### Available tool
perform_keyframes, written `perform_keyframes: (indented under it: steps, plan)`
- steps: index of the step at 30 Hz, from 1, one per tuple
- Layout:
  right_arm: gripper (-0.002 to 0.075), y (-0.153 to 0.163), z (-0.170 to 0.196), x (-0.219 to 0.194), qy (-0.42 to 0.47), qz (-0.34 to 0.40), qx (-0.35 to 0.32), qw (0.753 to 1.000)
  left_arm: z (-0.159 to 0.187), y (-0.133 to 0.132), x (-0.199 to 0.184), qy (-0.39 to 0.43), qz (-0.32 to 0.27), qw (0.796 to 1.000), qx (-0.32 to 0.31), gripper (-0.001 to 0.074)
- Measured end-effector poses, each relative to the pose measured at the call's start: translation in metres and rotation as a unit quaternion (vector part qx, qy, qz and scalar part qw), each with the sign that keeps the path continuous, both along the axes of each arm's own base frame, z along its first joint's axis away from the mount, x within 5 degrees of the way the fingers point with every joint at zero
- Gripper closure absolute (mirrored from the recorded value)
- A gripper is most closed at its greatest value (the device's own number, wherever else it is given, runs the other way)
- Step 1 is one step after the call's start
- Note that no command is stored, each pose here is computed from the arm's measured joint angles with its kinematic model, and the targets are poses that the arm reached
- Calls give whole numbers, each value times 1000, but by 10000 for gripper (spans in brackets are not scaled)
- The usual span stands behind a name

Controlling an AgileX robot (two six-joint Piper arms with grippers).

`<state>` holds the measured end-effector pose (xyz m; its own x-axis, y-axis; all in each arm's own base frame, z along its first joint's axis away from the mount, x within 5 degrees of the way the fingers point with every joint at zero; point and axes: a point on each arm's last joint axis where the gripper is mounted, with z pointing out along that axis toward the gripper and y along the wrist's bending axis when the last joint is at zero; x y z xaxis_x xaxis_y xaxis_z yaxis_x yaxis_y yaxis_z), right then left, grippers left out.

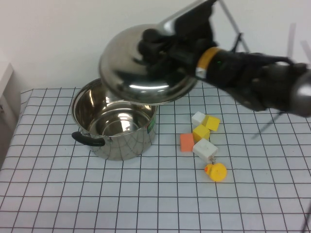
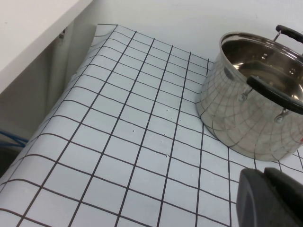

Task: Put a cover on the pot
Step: Place the pot lid on the pot

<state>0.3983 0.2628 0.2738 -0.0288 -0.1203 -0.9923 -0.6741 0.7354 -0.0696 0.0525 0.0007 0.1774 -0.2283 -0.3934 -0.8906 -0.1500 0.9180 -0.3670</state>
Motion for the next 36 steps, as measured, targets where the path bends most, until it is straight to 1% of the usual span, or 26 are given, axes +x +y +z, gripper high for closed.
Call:
perform_keyframes:
  steps: [4,7,11,16,20,26,36]
  plan:
    - [377,37,-18,16,9,10,-22,1000,0,0,0,0,0,1000,-1,738]
    - [377,54,-29,28,18,4,-26,999,0,0,0,0,0,1000,-1,738]
    - [377,66,-50,45,45,-6,-5,999,0,0,0,0,0,1000,-1,738]
    - [377,80,-68,56,50,-3,8,999,0,0,0,0,0,1000,0,738]
    - [377,88,-87,58,63,-1,7,998,0,0,0,0,0,1000,0,738]
    - [377,90,-108,61,79,-3,0,997,0,0,0,0,0,1000,0,738]
    - [377,89,-111,62,84,-9,-12,996,0,0,0,0,0,1000,0,738]
